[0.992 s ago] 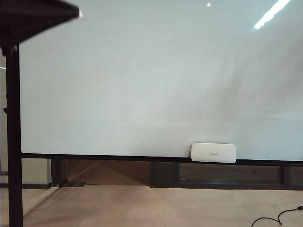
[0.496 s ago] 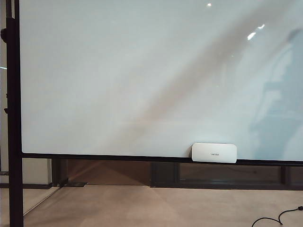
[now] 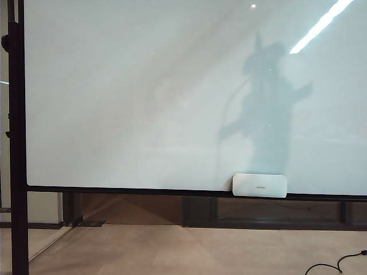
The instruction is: Reach to the right to find the marker pen, pick it up, and write the number 19 on the whiteboard.
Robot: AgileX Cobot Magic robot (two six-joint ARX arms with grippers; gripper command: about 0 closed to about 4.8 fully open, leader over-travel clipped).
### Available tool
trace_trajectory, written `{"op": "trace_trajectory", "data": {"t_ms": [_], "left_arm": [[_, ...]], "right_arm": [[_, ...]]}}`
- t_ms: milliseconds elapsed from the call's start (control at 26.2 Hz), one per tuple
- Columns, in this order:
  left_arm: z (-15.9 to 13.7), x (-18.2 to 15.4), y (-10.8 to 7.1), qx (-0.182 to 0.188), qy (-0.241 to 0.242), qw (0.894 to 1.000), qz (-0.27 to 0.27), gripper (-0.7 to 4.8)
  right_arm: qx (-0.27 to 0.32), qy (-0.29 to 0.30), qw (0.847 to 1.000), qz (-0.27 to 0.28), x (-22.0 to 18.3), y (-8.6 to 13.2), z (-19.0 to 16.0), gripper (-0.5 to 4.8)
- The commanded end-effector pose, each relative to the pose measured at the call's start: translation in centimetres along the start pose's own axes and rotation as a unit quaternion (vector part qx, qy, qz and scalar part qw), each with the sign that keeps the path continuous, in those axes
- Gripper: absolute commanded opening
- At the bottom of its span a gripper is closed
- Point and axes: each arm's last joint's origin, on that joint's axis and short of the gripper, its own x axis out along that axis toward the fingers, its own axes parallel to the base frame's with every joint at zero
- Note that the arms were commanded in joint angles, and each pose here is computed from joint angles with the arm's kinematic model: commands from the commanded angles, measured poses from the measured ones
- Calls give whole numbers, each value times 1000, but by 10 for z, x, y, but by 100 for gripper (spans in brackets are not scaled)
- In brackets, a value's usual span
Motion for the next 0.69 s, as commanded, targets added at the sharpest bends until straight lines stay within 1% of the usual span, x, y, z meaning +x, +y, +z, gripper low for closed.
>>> {"op": "trace_trajectory", "data": {"t_ms": [38,76,114,191,229,305,382,458,496,534,611,687], "left_arm": [[12,-4,-3,4,-17,1000,-6,-5],[16,-5,-4,7,-22,1000,-6,-5],[20,-6,-5,9,-26,1000,-6,-5],[23,-7,-6,13,-33,999,-3,-5],[24,-7,-6,16,-35,999,-2,-5],[26,-7,-6,34,-44,998,-2,-5],[29,-6,-6,47,-60,997,-4,-5],[32,-3,-5,54,-74,996,-5,-5],[33,0,-4,54,-76,996,-5,-5],[33,3,-2,53,-74,996,-3,-5],[36,12,1,50,-64,997,-2,-5],[43,26,7,51,-51,997,0,-5]], "right_arm": [[4,55,998,-20,-8,19,-8,-1],[0,54,998,-16,-14,25,-7,-1],[-6,38,999,-3,-22,32,-4,-1],[-22,-17,1000,14,-32,40,4,-2],[-28,-47,998,33,-33,42,8,-2],[-40,-100,992,60,-27,42,15,-1],[-50,-142,986,68,-10,40,14,-2],[-30,-164,984,64,12,37,5,-2],[-19,-174,984,45,24,34,-2,-2],[-18,-181,983,32,34,32,-9,-2],[-15,-191,981,26,53,29,-22,-2],[-15,-193,981,35,78,29,-37,-1]]}}
